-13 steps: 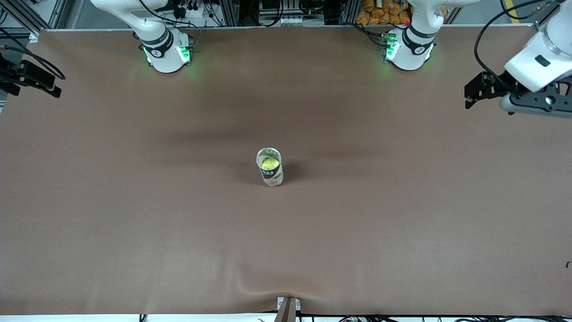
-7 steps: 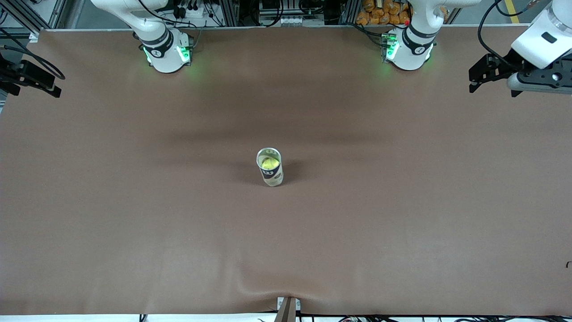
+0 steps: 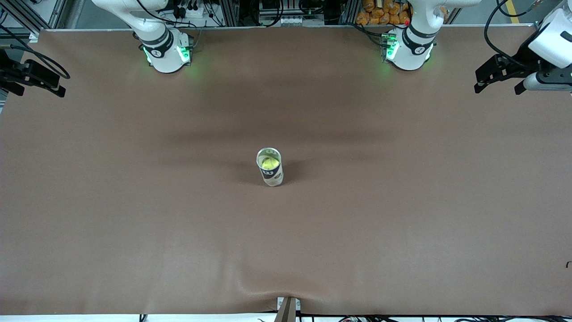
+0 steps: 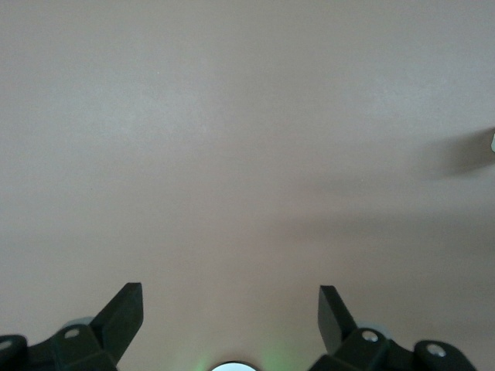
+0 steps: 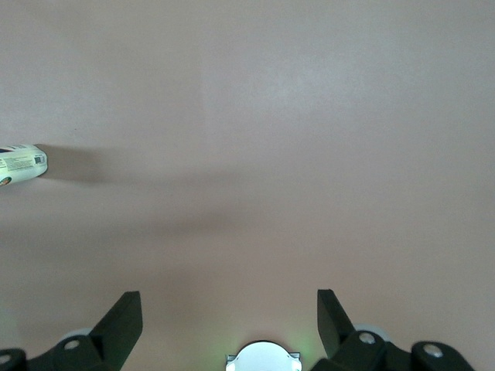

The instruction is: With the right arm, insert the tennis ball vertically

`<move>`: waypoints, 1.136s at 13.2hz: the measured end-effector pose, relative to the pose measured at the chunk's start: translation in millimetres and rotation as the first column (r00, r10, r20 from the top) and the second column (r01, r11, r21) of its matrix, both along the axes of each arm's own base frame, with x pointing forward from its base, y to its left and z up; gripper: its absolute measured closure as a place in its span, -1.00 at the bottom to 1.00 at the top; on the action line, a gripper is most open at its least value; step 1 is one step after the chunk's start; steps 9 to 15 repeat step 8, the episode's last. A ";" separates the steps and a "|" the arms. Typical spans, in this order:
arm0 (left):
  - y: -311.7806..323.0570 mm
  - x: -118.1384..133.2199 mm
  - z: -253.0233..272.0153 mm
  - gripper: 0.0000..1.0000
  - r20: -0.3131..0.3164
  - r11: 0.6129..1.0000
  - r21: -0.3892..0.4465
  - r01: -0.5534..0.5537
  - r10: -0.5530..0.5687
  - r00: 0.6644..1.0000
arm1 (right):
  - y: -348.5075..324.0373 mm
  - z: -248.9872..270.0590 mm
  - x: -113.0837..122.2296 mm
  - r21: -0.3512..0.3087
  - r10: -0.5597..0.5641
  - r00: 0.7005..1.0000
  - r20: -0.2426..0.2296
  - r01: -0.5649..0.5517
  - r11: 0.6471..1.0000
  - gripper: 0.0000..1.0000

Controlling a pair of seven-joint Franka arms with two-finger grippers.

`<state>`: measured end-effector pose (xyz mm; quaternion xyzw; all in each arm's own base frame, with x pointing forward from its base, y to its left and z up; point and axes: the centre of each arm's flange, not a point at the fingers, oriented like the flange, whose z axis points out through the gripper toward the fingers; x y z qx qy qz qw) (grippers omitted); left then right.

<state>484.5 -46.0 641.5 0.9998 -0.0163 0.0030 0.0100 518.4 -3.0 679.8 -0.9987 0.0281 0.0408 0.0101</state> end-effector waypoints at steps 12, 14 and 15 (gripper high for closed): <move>-19.4 -1.1 -0.8 -1.00 -0.014 0.999 0.007 -0.046 0.046 0.999 | -7.1 0.0 -0.1 0.002 -0.009 1.000 0.000 0.009 1.000 -1.00; -19.4 -1.1 -0.8 -1.00 -0.014 0.999 0.007 -0.046 0.046 0.999 | -7.1 0.0 -0.1 0.002 -0.009 1.000 0.000 0.009 1.000 -1.00; -19.4 -1.1 -0.8 -1.00 -0.014 0.999 0.007 -0.046 0.046 0.999 | -7.1 0.0 -0.1 0.002 -0.009 1.000 0.000 0.009 1.000 -1.00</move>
